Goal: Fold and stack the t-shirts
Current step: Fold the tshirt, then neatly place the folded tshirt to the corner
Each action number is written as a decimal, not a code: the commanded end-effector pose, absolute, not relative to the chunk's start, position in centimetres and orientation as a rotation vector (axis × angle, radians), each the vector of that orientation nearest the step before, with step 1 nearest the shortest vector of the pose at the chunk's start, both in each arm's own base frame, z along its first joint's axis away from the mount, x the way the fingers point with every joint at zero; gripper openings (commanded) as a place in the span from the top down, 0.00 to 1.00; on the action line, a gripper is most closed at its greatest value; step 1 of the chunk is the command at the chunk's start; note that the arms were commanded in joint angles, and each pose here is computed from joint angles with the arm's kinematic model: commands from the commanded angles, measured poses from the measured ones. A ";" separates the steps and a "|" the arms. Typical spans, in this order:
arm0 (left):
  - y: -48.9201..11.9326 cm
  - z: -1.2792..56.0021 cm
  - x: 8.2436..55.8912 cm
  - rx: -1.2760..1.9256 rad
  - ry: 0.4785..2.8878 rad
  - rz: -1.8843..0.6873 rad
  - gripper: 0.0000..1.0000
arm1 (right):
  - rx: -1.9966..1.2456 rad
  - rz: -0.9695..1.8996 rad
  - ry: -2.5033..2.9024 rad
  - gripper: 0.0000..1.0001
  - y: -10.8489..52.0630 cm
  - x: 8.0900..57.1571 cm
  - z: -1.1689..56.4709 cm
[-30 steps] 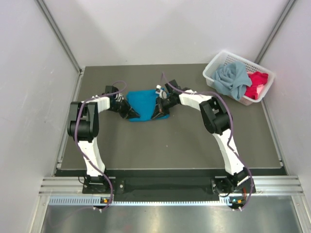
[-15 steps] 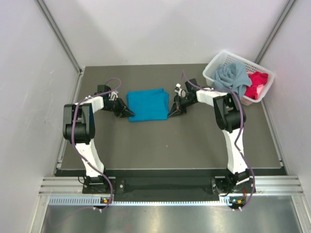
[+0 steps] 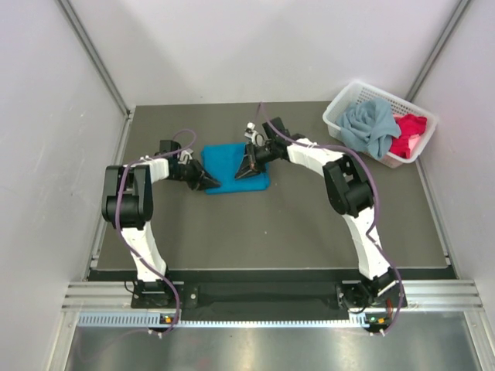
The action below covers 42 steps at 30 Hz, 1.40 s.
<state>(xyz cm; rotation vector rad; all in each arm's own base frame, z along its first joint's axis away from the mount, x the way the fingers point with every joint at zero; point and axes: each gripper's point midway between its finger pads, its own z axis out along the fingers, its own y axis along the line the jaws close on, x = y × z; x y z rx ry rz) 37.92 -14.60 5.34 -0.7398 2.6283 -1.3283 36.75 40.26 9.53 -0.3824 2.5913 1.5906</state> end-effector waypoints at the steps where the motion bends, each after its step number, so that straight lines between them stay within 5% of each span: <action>1: -14.2 3.6 37.0 -0.744 2.674 -1.289 0.86 | -0.312 1.552 2.606 1.00 38.5 37.7 8.3; 12: -10.0 0.9 35.5 -0.754 2.807 -1.077 0.86 | -0.132 1.330 2.785 1.00 30.2 37.9 0.5; 17: -10.7 5.3 37.6 -0.588 2.681 -1.200 0.82 | -0.192 1.236 2.747 1.00 28.3 38.6 3.8; 25: -11.8 11.2 44.4 -0.579 2.379 -1.388 0.80 | -0.219 1.353 2.441 1.00 32.9 42.3 13.2; 32: -12.0 11.2 51.1 -0.646 2.141 -1.521 0.81 | -0.139 1.513 2.392 1.00 38.9 46.5 11.3; 42: -11.8 7.4 54.6 -0.746 2.056 -1.575 0.82 | 0.029 1.561 2.300 1.00 42.4 51.6 8.0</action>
